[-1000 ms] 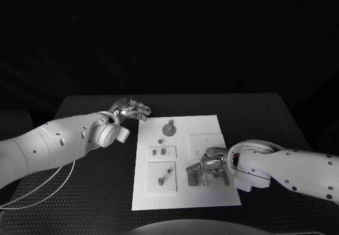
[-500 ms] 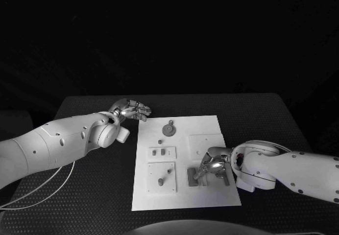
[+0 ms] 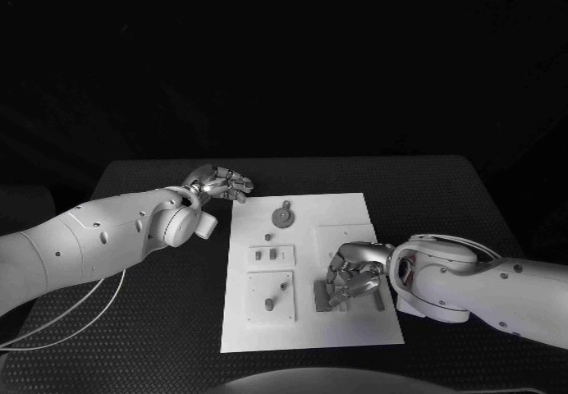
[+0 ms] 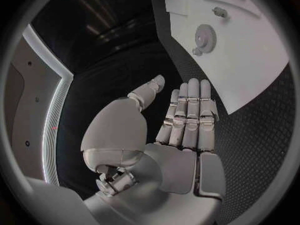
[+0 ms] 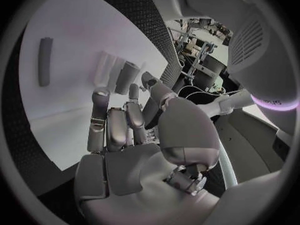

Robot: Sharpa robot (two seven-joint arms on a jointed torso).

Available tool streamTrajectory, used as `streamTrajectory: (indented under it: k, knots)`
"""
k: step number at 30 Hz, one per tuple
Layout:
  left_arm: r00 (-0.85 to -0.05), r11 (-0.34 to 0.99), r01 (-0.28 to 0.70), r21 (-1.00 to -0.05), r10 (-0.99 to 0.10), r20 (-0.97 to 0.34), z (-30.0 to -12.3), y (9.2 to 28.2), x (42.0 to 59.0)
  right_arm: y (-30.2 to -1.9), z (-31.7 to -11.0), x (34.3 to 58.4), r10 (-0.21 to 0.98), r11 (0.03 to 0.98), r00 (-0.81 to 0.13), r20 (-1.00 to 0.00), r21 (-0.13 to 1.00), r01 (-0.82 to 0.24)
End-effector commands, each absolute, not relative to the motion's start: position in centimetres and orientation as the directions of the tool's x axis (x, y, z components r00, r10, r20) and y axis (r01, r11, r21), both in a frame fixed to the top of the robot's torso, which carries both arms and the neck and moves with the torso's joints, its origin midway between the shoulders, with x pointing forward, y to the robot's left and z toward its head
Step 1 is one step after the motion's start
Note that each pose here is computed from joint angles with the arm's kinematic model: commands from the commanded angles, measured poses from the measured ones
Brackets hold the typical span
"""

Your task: Assemble the parts on the task board

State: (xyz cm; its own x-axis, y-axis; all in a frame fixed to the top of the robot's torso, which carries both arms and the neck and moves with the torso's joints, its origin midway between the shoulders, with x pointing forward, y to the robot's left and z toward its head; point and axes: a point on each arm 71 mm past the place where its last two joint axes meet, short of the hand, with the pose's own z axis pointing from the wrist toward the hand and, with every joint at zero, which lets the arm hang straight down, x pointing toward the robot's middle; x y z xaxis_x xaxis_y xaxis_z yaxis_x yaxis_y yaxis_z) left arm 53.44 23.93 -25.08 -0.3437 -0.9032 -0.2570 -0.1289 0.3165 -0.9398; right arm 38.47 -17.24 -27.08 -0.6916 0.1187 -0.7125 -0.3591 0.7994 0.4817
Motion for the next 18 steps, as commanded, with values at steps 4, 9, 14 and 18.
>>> streamTrajectory:
  k: [4,9,14,18]
  knots:
    - [-0.358,0.306,-0.123,-0.944,-0.901,-0.246,-25.0,23.6,53.4,-15.8,-26.4,37.7,-0.024,0.675,-0.543,-0.840,0.387,-0.628]
    - [-0.358,0.306,-0.122,-0.944,-0.901,-0.246,-25.0,23.7,53.4,-15.3,-26.6,37.1,-0.084,0.638,-0.456,-0.886,0.304,-0.707]
    - [-0.358,0.307,-0.123,-0.944,-0.901,-0.246,-25.0,23.7,53.4,-14.9,-26.8,36.7,-0.122,0.602,-0.388,-0.913,0.243,-0.761]
    - [-0.358,0.307,-0.123,-0.944,-0.901,-0.246,-25.0,23.8,53.4,-14.5,-27.4,36.1,-0.145,0.576,-0.363,-0.921,0.219,-0.787]
